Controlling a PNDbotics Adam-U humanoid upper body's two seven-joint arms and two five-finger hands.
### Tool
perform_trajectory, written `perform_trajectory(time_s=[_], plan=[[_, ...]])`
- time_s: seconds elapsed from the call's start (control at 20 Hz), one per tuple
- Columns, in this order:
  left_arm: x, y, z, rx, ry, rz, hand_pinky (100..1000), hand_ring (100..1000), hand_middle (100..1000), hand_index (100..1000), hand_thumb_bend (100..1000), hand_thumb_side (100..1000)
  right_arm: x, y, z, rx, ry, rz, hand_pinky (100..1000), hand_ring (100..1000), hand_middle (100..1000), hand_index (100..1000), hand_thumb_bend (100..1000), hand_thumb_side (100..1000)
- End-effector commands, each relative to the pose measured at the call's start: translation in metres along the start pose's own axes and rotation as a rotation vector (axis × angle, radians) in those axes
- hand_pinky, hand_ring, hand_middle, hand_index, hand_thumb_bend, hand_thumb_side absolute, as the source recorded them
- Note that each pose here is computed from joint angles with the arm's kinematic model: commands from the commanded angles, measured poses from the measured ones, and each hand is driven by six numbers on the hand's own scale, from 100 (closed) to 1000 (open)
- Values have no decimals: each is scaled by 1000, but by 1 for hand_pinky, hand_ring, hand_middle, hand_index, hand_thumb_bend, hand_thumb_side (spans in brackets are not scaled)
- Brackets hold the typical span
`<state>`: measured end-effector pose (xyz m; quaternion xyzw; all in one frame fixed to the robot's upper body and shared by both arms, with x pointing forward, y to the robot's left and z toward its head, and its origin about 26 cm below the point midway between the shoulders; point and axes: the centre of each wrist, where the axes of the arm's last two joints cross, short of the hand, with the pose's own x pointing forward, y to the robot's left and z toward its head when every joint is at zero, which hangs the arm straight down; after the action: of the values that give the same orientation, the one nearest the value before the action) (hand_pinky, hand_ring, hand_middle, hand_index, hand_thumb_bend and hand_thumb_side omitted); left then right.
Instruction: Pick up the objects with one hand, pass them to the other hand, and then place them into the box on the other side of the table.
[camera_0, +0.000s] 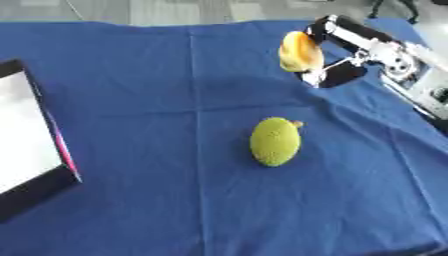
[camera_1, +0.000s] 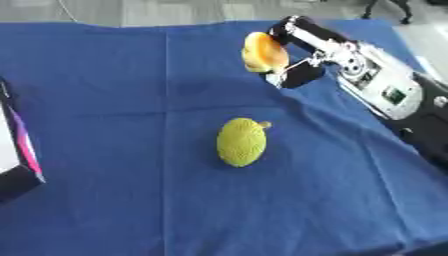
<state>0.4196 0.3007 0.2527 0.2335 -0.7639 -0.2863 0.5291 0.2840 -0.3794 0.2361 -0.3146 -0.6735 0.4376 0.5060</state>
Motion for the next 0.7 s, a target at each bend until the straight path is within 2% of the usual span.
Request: perform_trajectory(time_s=[0.05, 0.15, 0.35, 0.7], plan=[[4, 13, 0, 28, -16, -17, 914, 868, 802, 709, 100, 615, 13, -7, -3, -16, -24, -30, 751, 724, 518, 595, 148, 100], [4, 12, 0, 31, -20, -10, 913, 867, 802, 709, 100, 611, 16, -2, -7, -22, -25, -93, 737, 723, 514, 593, 107, 100], [9, 12, -2, 38, -38, -6, 912, 867, 802, 709, 100, 601, 27, 7, -15, -48, -39, -223, 721, 717, 512, 593, 100, 100], [19, 11, -6, 45, -77, -9, 909, 867, 802, 710, 100, 580, 46, 25, -27, -104, -74, -306, 709, 712, 511, 594, 100, 100]])
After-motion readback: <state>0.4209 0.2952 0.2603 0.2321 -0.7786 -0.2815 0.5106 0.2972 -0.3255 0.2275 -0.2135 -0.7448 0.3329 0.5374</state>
